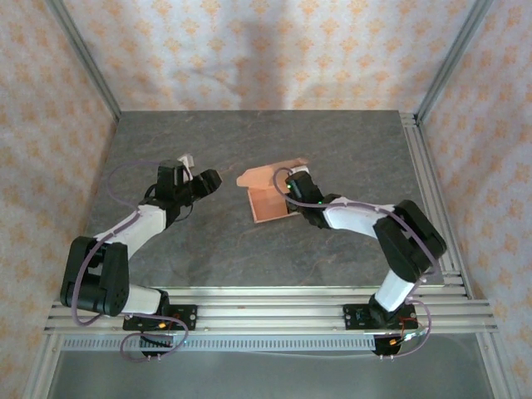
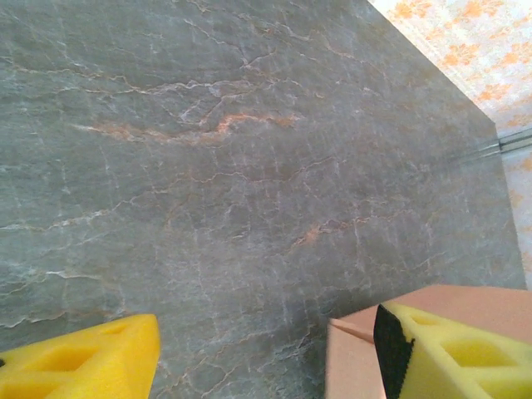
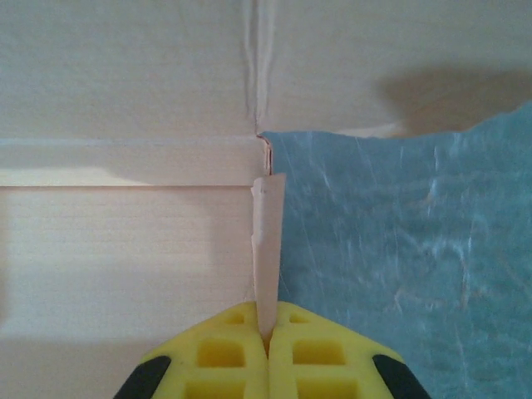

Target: Fold the paper box

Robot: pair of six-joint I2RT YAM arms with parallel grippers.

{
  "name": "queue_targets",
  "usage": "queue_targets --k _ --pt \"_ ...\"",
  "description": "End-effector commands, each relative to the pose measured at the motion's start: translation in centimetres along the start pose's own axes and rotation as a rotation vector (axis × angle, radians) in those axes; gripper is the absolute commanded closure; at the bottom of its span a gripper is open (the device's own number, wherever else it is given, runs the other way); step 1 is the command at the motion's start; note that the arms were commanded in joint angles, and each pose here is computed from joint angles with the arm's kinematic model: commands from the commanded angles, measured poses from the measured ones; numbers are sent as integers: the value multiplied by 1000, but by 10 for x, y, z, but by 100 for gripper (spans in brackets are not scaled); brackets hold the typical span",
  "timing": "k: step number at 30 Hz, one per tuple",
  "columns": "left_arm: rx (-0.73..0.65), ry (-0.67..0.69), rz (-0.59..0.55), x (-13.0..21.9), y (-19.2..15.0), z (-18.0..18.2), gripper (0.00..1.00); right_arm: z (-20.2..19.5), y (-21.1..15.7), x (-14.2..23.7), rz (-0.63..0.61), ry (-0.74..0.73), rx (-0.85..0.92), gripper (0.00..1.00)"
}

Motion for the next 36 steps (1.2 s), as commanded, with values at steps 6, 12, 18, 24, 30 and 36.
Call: queue_targets --k 6,12,18,24,30,36 --pt "-36 52 -16 11 3 6 30 -3 -37 -21 178 -184 -9 97" --pt "-33 52 -19 12 4 7 30 -9 -56 -30 274 -379 113 97" --pt "-32 49 -24 12 6 7 30 -4 -68 -40 361 -407 107 95" --pt "-33 55 -28 14 7 6 27 10 -33 -25 255 -234 -30 84" --pt "-108 55 -34 23 14 -1 21 14 3 -4 152 -102 -113 63" --pt "-165 38 -60 30 19 -9 10 5 19 18 92 2 -160 46"
Point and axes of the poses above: each hand's point on the last joint's axis, 136 mm out from that joint toward the fingers, its own x axis back along the fingers, its own z axis along the line the jaws close on, y = z × x, the point moved 5 cm from there along x, back along the fingers, and after that the axes turned 4 degrees about -x, right-handed, at the moved point
